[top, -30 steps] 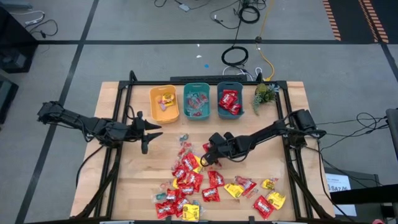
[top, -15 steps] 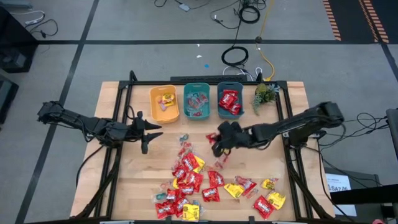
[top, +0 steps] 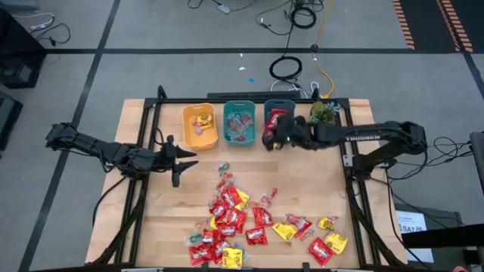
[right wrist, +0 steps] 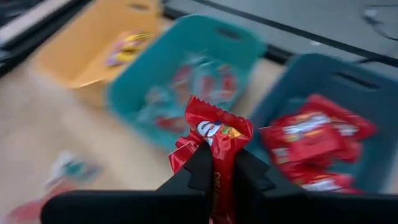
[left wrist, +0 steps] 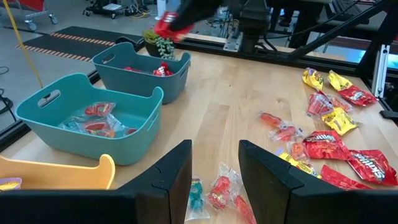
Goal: Sort candy
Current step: Put the red candy into the blue bin, then put the orange gummy candy into the green bin
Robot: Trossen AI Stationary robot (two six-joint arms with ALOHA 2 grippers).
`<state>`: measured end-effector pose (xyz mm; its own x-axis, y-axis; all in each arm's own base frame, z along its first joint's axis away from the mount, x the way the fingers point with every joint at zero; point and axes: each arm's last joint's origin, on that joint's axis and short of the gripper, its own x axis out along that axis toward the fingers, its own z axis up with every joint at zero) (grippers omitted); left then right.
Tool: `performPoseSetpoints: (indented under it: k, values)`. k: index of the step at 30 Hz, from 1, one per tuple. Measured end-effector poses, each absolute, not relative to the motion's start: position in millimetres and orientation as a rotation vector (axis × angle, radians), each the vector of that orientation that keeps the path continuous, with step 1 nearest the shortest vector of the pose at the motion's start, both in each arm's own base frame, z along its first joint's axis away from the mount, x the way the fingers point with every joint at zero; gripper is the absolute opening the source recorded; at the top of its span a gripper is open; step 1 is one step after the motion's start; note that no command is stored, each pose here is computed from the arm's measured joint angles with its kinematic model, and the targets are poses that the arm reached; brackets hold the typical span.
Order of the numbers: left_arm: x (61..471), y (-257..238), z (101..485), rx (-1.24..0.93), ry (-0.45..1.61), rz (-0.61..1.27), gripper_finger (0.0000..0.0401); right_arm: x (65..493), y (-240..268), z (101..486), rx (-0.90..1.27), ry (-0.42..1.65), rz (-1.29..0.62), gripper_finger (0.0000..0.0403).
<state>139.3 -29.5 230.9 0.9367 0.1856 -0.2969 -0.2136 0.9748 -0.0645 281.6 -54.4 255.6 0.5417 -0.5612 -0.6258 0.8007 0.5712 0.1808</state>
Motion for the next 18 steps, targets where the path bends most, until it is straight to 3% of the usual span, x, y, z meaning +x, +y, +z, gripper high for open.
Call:
performPoseSetpoints:
  k: [10, 18]
  values:
    - [139, -29, 231, -0.091, 0.295, 0.204, 0.0141, 264, -107, 254, 0.497, 0.562, -1.012, 0.0059]
    - [139, -29, 231, -0.089, 0.297, 0.206, 0.0141, 260, -119, 254, 0.52, 0.571, -1.012, 0.0144]
